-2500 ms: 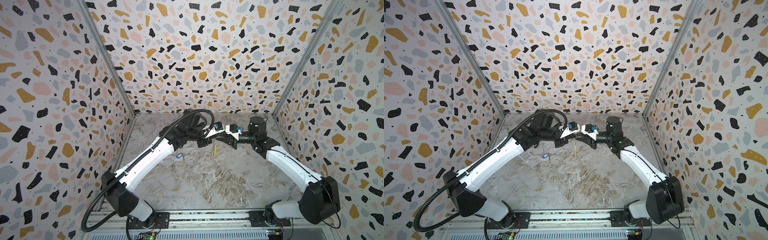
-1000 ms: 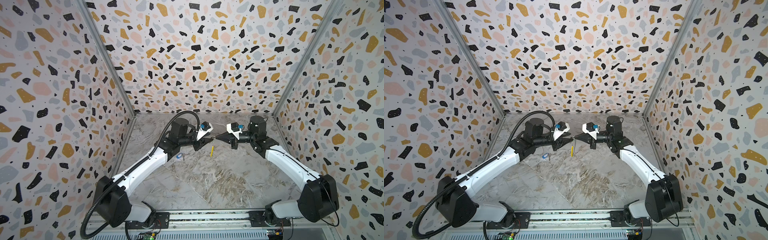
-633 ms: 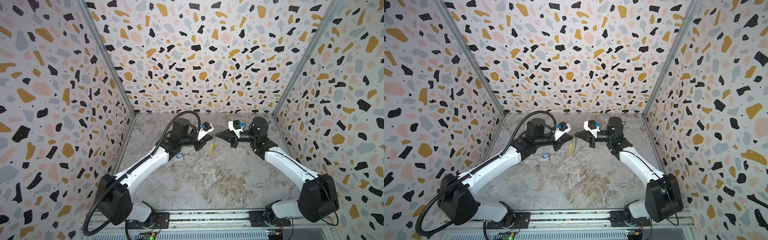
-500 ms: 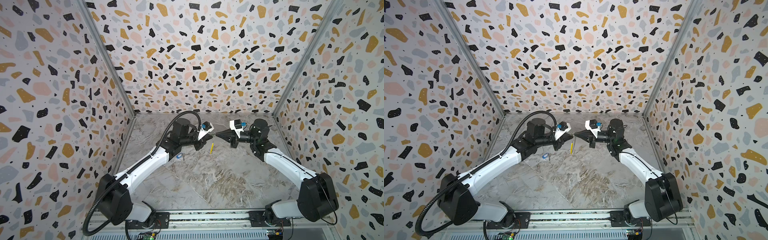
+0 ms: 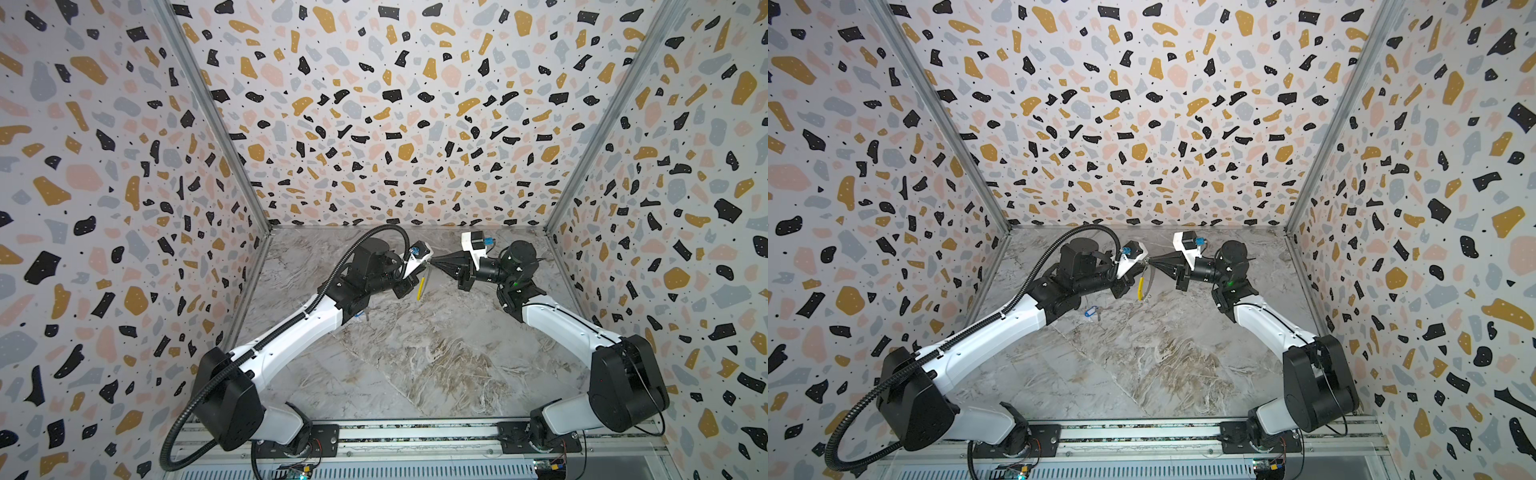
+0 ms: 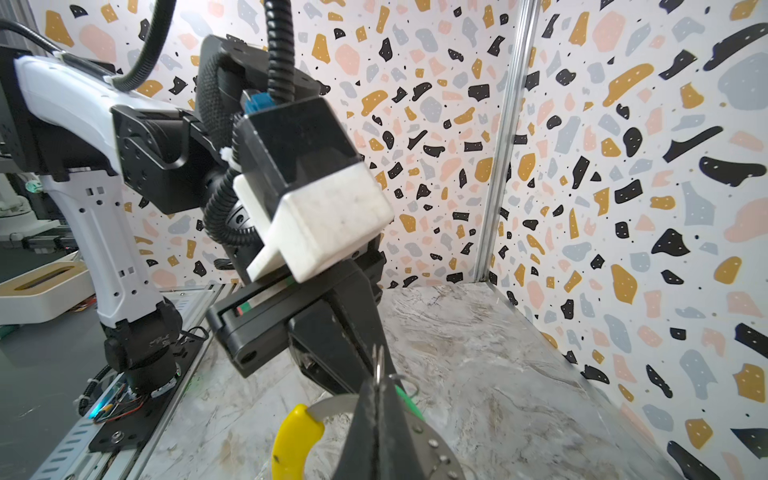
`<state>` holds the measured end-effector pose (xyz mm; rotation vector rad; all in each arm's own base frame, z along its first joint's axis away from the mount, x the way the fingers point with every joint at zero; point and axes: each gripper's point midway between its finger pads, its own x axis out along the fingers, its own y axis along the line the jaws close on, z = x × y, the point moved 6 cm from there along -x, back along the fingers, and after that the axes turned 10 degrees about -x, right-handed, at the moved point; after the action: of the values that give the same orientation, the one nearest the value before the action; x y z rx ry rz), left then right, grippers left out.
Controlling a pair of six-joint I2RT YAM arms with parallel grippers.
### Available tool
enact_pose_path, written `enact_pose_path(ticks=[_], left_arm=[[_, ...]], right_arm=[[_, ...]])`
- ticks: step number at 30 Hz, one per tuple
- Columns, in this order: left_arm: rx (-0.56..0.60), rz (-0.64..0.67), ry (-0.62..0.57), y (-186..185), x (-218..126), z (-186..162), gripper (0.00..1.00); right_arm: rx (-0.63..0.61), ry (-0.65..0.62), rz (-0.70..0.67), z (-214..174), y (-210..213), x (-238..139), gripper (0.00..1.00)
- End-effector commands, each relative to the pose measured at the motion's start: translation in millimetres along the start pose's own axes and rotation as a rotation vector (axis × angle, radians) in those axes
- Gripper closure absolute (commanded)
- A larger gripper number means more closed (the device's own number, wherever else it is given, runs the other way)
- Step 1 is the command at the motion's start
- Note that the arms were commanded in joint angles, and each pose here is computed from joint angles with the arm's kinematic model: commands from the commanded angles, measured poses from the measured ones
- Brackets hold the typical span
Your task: Remove the keys from the keyring
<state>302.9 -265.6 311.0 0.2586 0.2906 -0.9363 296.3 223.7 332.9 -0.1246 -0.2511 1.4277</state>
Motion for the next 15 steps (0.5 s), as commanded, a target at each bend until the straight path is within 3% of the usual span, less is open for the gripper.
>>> enact_pose_path(ticks=[1, 4, 6, 11, 15], left_arm=[[-0.017, 0.05, -0.029, 4, -7, 4, 1.0], [-0.007, 0.049, -0.049, 2, -13, 7, 0.78], [0.007, 0.069, -0.057, 4, -20, 6, 0.71], [-0.006, 0.029, -0.157, 14, -45, 12, 0.68], [0.052, -0.094, -0.29, -1, -64, 29, 0.76]], right_arm=[[-0.052, -0.057, -0.021, 17, -1, 1, 1.0], [-0.052, -0.064, -0.007, 15, 0, 1, 1.0], [-0.053, -0.072, 0.026, 15, 4, 1, 1.0], [-0.055, -0.083, 0.089, 12, 9, 2, 1.0], [-0.06, -0.07, 0.103, 9, 10, 2, 1.0]])
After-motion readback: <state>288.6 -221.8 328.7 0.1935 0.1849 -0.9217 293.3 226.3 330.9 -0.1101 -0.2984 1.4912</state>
